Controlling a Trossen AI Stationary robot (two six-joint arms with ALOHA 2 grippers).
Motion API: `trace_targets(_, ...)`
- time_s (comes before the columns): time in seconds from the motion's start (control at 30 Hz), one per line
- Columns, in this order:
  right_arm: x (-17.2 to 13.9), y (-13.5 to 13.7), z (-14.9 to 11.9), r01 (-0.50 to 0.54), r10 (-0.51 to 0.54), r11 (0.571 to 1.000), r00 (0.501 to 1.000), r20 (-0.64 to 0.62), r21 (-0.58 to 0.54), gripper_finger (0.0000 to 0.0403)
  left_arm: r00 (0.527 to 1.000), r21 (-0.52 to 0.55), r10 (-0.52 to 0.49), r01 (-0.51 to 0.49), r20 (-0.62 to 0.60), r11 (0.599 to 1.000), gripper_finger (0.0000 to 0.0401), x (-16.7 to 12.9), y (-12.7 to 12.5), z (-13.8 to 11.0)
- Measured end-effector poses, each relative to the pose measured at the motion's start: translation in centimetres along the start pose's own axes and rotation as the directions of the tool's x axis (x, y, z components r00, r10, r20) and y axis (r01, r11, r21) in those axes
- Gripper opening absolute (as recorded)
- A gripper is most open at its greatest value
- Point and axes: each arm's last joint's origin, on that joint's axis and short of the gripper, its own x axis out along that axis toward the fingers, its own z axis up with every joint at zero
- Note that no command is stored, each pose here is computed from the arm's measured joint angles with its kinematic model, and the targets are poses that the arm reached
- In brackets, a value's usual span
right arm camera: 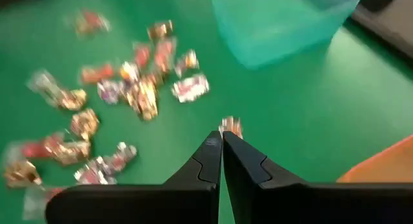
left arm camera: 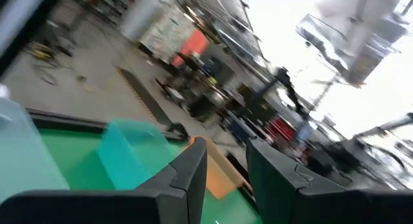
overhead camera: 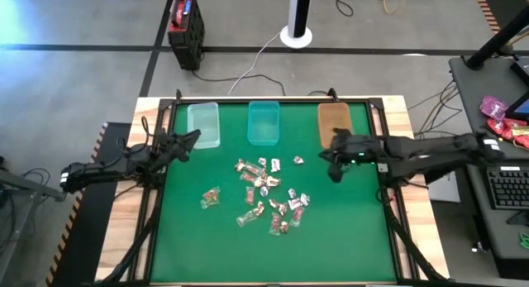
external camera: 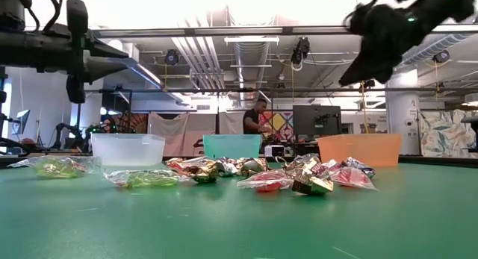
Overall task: Sort candy by brand, put in halloween buckets
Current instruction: Put the silver wrap candy into the blue bin
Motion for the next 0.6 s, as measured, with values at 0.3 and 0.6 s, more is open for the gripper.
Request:
trace_targets(0.3, 3.3, 1.7, 3.4, 0.109, -0.083, 0.99, 0.961, -0.264, 0.085, 0.0036, 0.975, -0.042, -0.19, 0.187, -0.115, 0.982, 0.0094, 0.1, -0.8, -0.2)
trace_targets(0.6, 9.4, 2.8, 3.4, 0.206, -0.141, 0.973, 0.887, -0.439, 0.102, 0.0132, 0.868, 0.072, -0.486, 0.493, -0.103, 0.867, 0.0094, 0.4, -3.0, 0.4)
